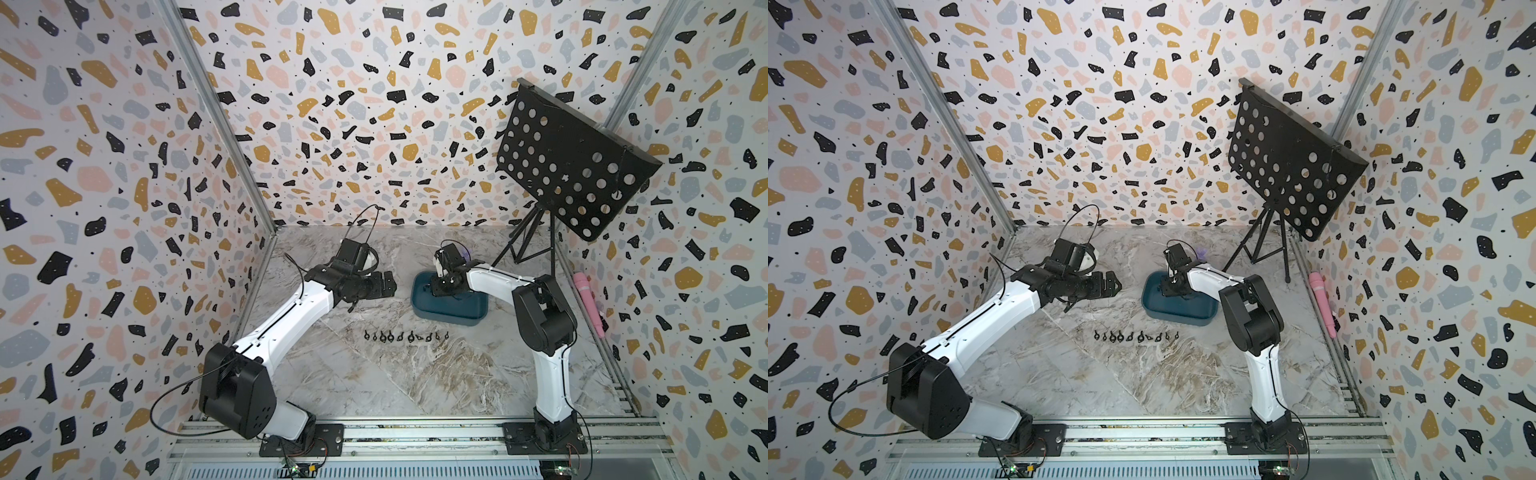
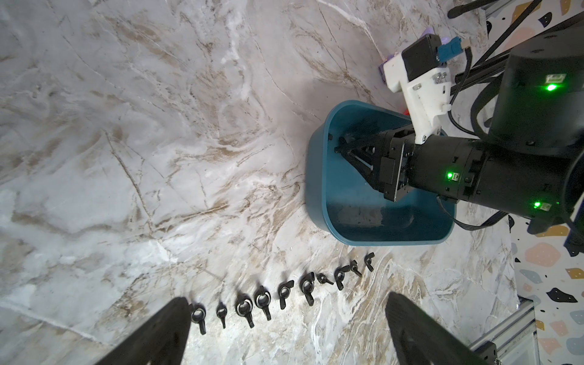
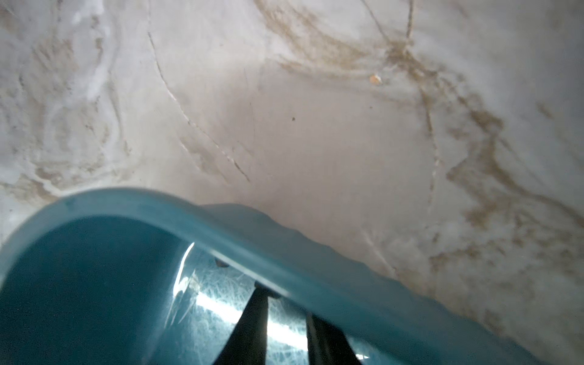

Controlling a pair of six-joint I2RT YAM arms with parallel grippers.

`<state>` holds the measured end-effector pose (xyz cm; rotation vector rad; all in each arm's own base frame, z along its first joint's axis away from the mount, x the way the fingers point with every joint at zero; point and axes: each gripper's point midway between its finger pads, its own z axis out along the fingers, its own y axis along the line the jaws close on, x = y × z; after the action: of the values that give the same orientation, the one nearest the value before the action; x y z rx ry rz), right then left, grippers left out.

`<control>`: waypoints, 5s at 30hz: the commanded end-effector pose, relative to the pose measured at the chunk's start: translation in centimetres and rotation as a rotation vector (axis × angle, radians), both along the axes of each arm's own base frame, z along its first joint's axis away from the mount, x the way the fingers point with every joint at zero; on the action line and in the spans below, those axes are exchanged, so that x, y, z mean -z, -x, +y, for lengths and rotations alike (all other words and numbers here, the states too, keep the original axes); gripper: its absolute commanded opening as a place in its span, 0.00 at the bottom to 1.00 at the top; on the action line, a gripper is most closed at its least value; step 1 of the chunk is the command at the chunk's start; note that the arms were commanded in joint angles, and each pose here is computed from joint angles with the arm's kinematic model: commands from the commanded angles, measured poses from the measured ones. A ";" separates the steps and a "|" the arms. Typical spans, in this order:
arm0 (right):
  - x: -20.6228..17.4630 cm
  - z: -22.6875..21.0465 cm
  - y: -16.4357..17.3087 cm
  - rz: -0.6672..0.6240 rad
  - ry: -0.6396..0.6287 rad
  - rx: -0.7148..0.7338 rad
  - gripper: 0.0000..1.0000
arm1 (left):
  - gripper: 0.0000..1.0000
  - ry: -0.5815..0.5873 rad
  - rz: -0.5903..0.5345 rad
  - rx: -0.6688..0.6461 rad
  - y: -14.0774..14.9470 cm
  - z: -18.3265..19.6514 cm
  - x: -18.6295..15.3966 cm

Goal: Take out the wing nut from the storage box
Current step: Pick up the wing nut from the storage box.

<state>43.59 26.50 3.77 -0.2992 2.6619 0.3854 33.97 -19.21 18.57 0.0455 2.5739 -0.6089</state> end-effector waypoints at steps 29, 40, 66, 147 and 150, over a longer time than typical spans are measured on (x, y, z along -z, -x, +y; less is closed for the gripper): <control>-0.9 0.6 -0.4 -0.014 -0.032 0.016 0.03 | 1.00 0.008 -0.026 -0.002 -0.2 0.2 -0.7; -5.5 0.6 0.5 -0.084 -0.106 0.001 0.00 | 1.00 0.017 -0.029 -0.001 -0.1 0.2 -1.0; -17.1 0.1 7.6 0.005 -0.534 -0.020 0.00 | 0.51 0.244 -0.200 0.192 -2.2 -8.3 -4.1; -20.0 -1.6 9.2 0.114 -0.792 0.070 0.22 | 0.00 0.363 -0.263 0.350 -1.2 -17.0 -5.2; -19.9 -2.5 8.9 0.102 -0.785 0.093 0.29 | 0.00 0.358 -0.263 0.338 -1.5 -16.5 -5.1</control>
<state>34.87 24.70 21.87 0.1231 2.4266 1.3666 34.59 -35.66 21.64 0.4056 2.2580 -1.1051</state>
